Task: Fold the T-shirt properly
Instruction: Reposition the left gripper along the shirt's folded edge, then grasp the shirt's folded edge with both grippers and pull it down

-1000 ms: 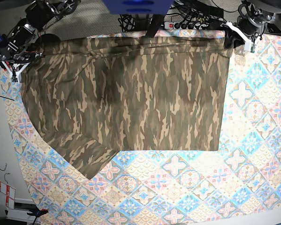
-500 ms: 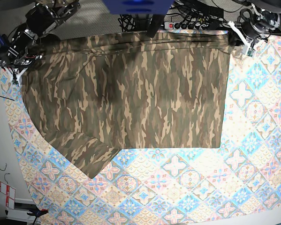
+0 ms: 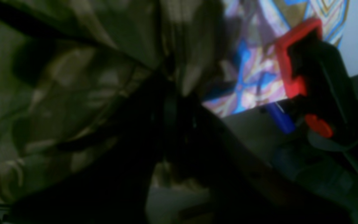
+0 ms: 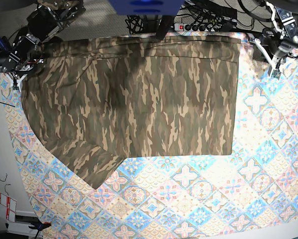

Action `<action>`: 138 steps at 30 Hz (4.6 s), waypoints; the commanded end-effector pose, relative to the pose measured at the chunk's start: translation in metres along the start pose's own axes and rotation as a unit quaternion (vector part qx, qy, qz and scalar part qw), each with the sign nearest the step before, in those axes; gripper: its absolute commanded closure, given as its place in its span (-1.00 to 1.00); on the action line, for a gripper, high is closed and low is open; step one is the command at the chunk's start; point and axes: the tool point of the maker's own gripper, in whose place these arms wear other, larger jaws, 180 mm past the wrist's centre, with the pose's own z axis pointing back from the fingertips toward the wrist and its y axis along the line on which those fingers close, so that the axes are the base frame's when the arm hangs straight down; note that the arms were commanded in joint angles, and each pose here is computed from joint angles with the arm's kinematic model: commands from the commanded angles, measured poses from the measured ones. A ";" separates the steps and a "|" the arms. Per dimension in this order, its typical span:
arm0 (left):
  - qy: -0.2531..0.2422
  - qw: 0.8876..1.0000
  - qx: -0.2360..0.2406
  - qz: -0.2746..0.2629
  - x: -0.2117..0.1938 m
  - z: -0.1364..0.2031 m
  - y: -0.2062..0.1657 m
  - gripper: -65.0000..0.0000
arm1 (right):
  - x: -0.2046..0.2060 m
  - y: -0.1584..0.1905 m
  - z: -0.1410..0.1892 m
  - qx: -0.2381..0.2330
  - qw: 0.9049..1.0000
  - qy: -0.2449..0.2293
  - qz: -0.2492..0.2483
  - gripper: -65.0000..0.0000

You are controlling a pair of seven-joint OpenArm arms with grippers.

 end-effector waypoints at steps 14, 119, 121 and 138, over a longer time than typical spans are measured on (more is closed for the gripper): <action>-0.035 0.994 0.051 -0.087 0.046 0.051 0.001 0.26 | -0.021 -0.013 0.000 -0.024 0.999 0.046 0.002 0.75; 0.010 0.996 -0.007 -0.087 0.063 0.008 -0.076 0.91 | -0.020 -0.015 0.001 -0.027 0.999 0.044 0.002 0.04; 0.004 0.996 0.001 -0.087 0.073 0.008 -0.071 0.91 | -0.020 -0.015 0.001 -0.027 0.999 0.044 0.002 0.04; 0.020 0.999 -0.023 -0.042 0.121 -0.033 -0.057 0.91 | -0.018 -0.015 0.001 -0.027 0.999 0.039 0.002 0.04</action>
